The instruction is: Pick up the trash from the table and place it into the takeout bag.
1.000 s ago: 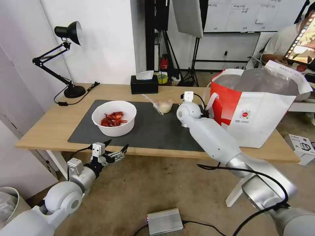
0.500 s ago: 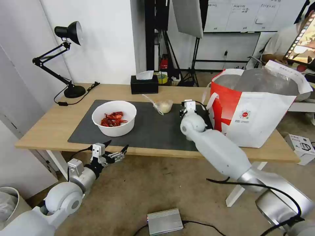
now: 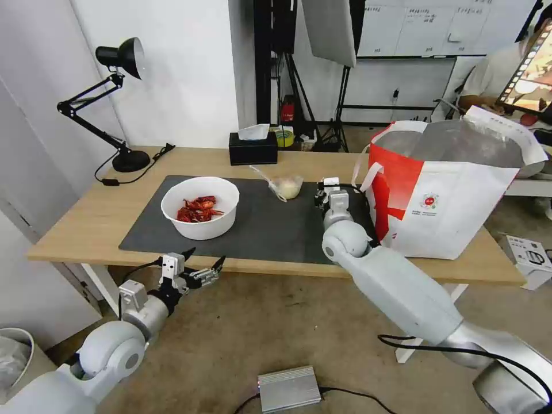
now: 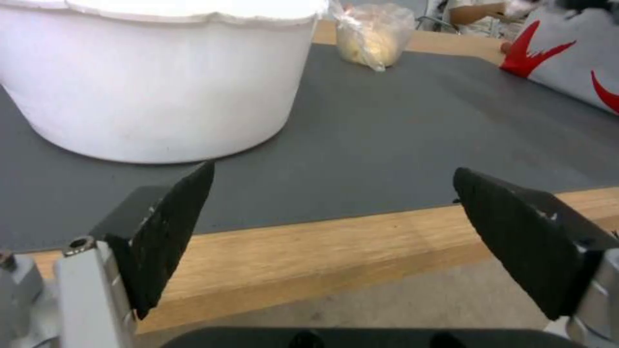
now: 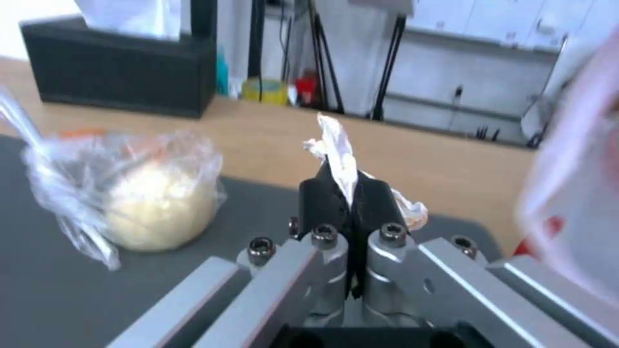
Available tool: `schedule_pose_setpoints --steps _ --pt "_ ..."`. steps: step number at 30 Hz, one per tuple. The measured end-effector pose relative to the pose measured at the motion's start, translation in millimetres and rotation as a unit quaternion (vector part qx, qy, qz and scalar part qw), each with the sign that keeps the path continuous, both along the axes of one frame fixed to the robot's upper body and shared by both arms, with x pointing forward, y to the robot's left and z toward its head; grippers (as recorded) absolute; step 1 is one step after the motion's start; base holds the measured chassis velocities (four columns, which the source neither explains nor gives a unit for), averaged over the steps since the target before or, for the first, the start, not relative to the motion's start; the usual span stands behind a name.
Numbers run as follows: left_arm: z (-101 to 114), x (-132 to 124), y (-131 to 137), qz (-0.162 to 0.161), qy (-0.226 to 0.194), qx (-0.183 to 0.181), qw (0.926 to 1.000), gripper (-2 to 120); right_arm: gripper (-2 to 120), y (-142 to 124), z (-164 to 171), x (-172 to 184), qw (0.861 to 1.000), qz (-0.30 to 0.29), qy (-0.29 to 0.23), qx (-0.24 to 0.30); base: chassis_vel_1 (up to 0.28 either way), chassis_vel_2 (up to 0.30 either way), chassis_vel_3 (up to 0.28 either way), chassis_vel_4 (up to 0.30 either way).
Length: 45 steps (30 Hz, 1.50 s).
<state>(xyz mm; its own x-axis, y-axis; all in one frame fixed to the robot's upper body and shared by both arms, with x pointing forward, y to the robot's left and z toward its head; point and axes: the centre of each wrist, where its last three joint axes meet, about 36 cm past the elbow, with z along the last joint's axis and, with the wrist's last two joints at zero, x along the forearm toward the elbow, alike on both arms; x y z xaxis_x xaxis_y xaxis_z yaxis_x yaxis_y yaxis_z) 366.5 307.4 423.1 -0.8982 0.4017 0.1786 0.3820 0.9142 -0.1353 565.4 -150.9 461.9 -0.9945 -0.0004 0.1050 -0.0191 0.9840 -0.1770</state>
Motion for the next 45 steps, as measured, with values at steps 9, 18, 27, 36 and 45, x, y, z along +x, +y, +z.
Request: schedule_pose_setpoints --steps 9,18,27,36,45 --pt "-1 -2 -1 0.0 0.002 0.0 1.0 100 0 -21 -4 -34 0.998 0.024 -0.048 -0.019 0.0 0.0 0.0 0.0" --pt "-5 -5 -6 0.0 0.005 -0.003 1.0 100 0 -38 -26 -45 0.986 0.076 -0.14 -0.044 0.0 0.0 0.0 0.0" --pt "-5 -5 -6 0.0 0.005 -0.003 1.0 100 0 -49 -13 -48 0.965 0.099 -0.236 -0.052 0.0 0.0 0.0 0.0" --pt "-6 -5 -6 0.002 0.006 -0.003 1.0 100 0 -60 24 -56 0.956 0.091 -0.274 -0.041 0.0 0.0 0.0 0.0" --pt "-4 -4 -5 0.001 0.005 -0.001 1.0 100 0 -81 72 -65 0.96 0.035 -0.278 -0.03 0.0 0.0 0.0 0.0"
